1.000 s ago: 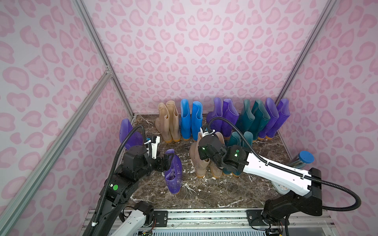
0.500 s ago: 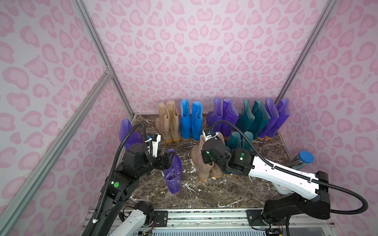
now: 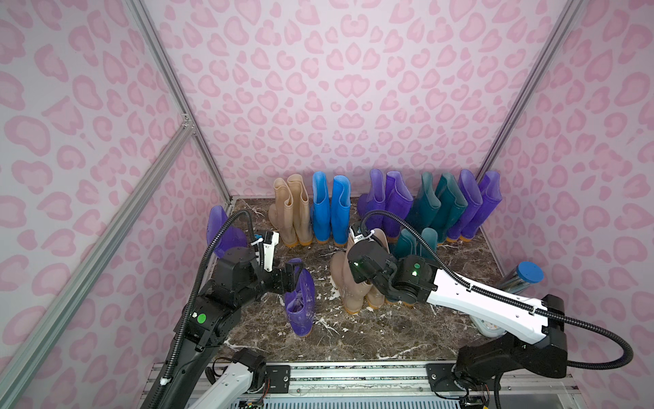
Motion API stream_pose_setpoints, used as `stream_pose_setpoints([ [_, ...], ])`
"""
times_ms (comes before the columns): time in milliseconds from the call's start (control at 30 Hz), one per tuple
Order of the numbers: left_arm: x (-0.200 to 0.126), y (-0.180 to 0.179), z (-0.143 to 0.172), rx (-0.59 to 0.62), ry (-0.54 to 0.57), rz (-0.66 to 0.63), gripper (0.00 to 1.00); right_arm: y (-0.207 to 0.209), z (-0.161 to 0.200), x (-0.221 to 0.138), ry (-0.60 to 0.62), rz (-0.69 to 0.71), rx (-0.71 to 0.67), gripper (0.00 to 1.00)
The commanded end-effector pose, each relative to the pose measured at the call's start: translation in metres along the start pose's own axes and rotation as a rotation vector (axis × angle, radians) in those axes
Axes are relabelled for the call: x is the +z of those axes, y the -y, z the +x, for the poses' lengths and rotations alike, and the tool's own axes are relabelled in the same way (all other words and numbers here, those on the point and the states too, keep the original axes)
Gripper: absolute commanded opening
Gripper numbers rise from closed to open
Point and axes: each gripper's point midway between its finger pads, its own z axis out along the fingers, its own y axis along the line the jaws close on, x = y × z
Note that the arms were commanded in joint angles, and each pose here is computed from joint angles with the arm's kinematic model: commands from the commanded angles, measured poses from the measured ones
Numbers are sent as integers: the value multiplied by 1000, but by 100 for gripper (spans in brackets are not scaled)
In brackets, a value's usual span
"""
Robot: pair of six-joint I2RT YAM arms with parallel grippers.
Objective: Match and arrange rain boots in pairs
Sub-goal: Pair a pair of rain boots at the center of the board.
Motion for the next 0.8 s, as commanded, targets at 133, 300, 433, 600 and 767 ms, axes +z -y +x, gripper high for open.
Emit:
stream_pose_setpoints([
  [133, 0, 6, -9, -7, 14, 28, 79, -1, -8, -5, 48, -5, -10, 4],
  [300, 1, 9, -7, -23, -19, 35, 80, -20, -8, -2, 31, -70, -39, 32],
  [433, -5, 0, 4, -49, -132, -37, 81, -32, -9, -4, 37, -90, -51, 46],
  [600, -17, -9, 21, -58, -248, -109, 81, -23, -35, -21, 121, -78, -27, 59],
  [767, -19, -10, 41, -65, -351, -114, 79, 1, -68, -48, 242, -48, 14, 69],
])
